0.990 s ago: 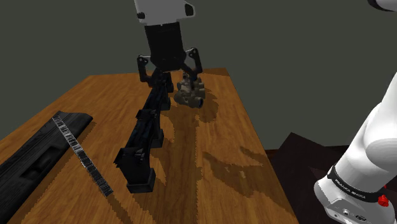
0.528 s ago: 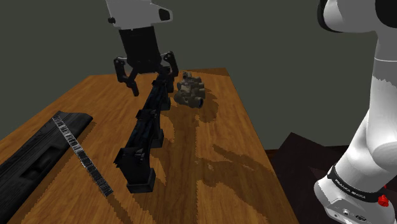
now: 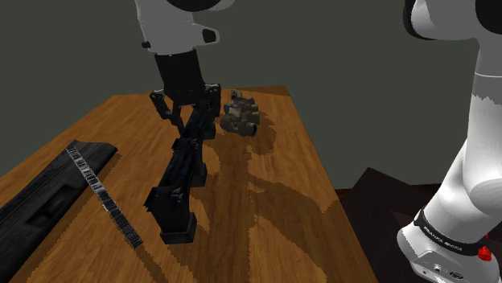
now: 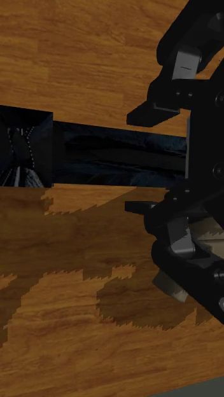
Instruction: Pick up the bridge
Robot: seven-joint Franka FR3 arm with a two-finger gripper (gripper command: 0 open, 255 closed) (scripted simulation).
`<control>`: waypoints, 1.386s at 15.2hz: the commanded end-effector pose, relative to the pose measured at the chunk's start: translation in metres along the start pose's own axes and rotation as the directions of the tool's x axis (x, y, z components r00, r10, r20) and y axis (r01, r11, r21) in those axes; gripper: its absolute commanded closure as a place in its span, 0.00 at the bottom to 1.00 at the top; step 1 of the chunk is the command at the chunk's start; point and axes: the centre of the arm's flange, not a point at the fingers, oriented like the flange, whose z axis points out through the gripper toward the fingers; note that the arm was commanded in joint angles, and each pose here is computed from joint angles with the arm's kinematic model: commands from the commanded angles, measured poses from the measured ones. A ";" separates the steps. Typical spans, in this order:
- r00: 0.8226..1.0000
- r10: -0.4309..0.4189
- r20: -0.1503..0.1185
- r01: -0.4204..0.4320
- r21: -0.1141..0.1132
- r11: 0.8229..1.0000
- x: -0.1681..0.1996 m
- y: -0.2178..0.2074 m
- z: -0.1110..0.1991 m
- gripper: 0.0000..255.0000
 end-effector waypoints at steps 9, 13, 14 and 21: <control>1.000 0.000 0.000 0.000 0.000 1.000 0.000 0.000 0.001 1.00; 1.000 0.000 0.000 0.000 0.000 1.000 -0.001 0.001 -0.020 1.00; 1.000 0.000 0.000 0.000 0.000 1.000 -0.002 0.001 -0.026 1.00; 1.000 0.000 0.000 0.000 0.000 1.000 -0.004 0.003 -0.063 1.00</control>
